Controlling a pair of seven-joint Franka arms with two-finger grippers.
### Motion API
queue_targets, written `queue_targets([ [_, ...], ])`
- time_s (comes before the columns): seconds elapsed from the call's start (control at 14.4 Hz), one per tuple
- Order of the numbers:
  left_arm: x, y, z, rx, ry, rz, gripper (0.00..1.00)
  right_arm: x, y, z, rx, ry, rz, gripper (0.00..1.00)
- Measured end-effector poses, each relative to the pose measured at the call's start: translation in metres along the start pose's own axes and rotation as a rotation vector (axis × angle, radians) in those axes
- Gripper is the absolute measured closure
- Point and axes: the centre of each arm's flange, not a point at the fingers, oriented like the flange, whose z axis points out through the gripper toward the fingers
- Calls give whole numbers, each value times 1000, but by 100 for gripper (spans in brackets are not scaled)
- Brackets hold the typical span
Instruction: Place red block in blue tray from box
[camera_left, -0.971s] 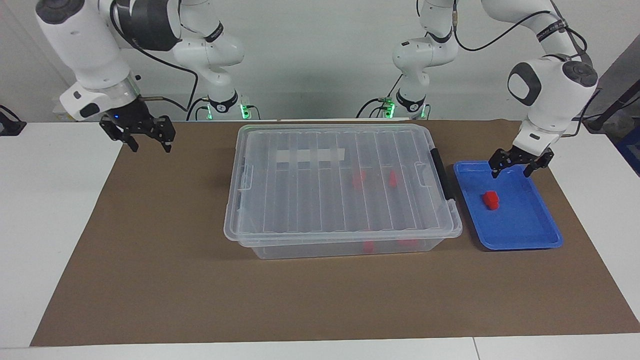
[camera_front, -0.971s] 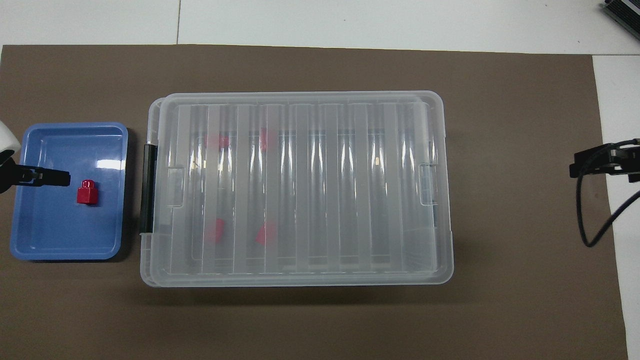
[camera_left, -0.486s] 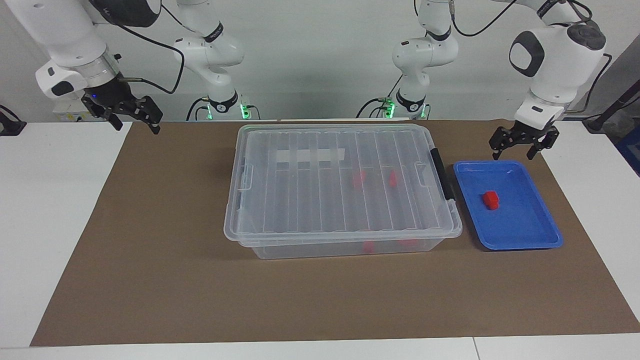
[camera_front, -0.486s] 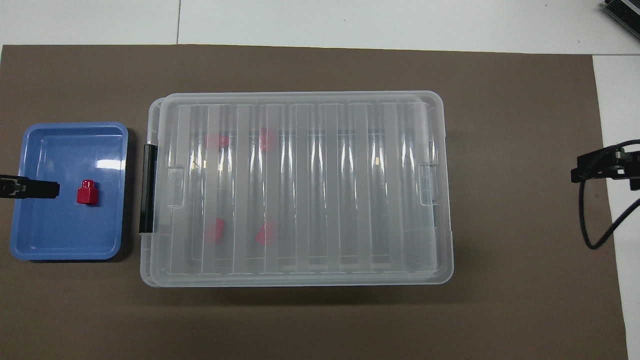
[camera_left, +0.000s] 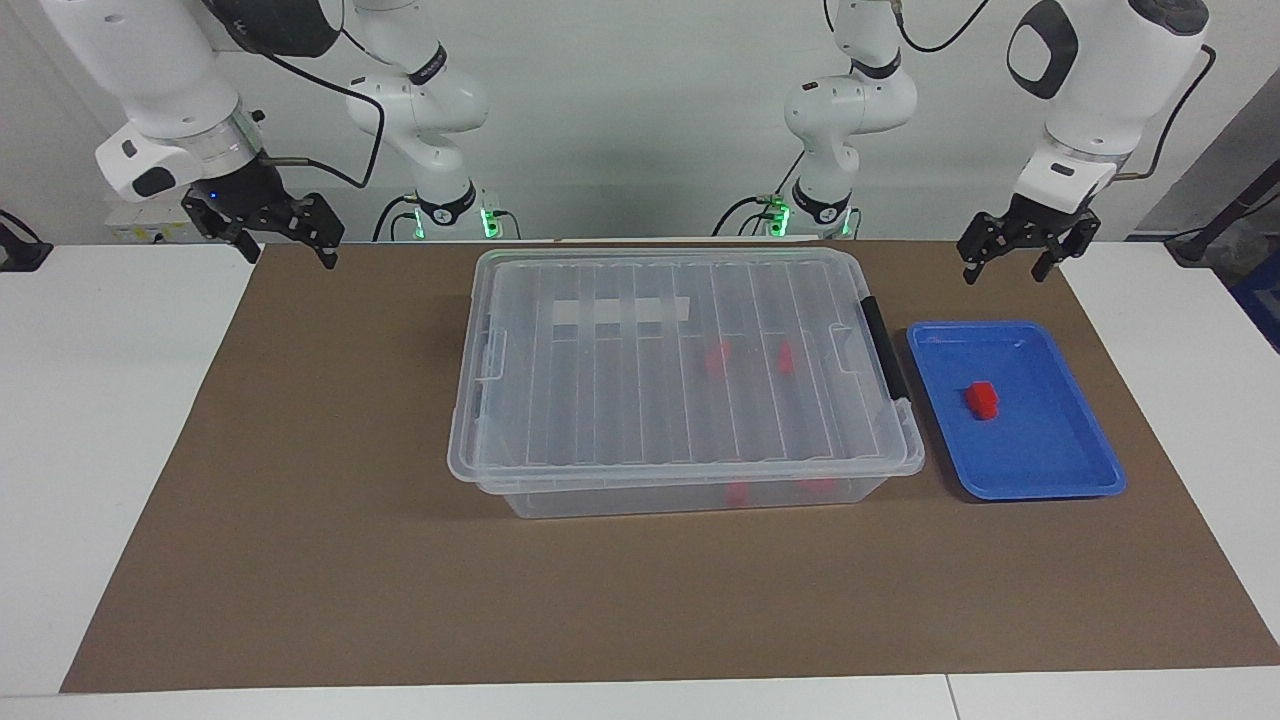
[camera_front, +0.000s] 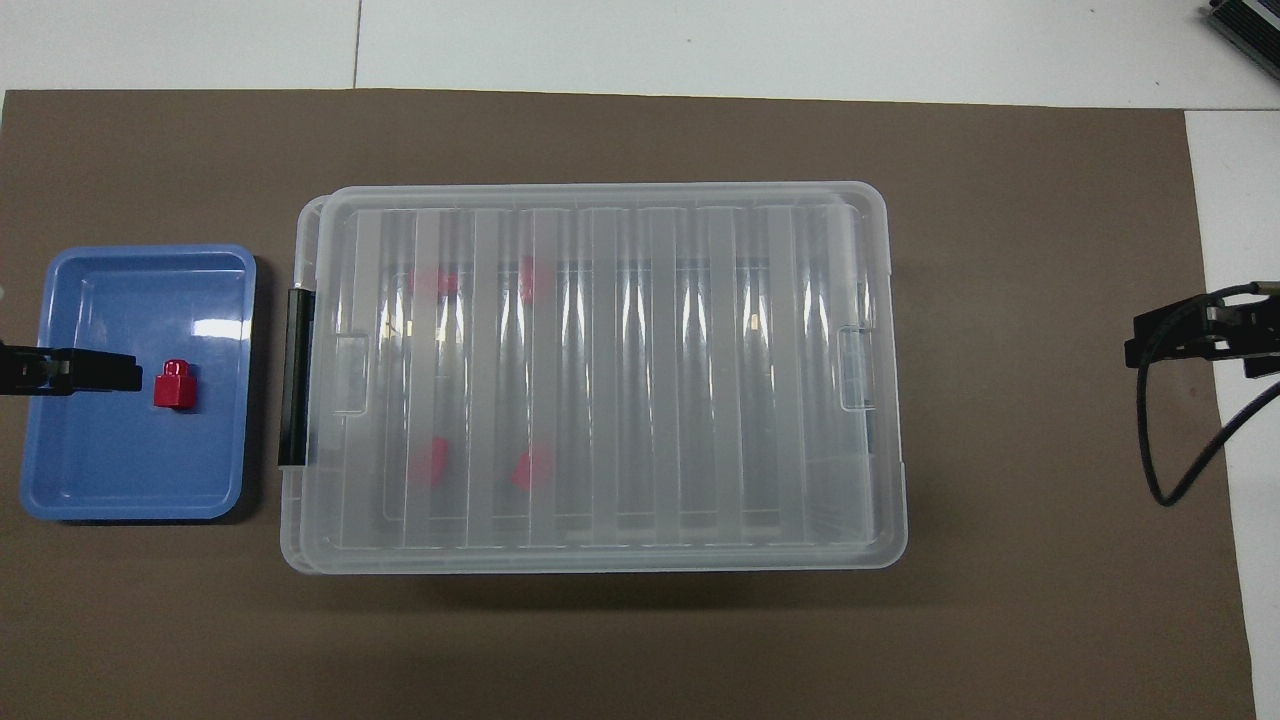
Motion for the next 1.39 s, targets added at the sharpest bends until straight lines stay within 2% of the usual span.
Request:
queue_targets([
  [0.28, 2, 40, 18, -13, -85, -1, 0, 0, -1, -3, 0, 7, -3, 0],
  [0.55, 20, 26, -2, -20, -157, -24, 0, 0, -1, -4, 0, 10, -3, 0],
  [0.97, 16, 35, -11, -21, -143, -7, 0, 0, 1, -4, 0, 12, 1, 0],
  [1.18, 19, 38, -4, -20, -158, -2, 0, 0, 1, -4, 0, 12, 1, 0],
  [1.39, 38, 44, -28, -14, -196, 7, 0, 0, 1, -4, 0, 12, 1, 0],
])
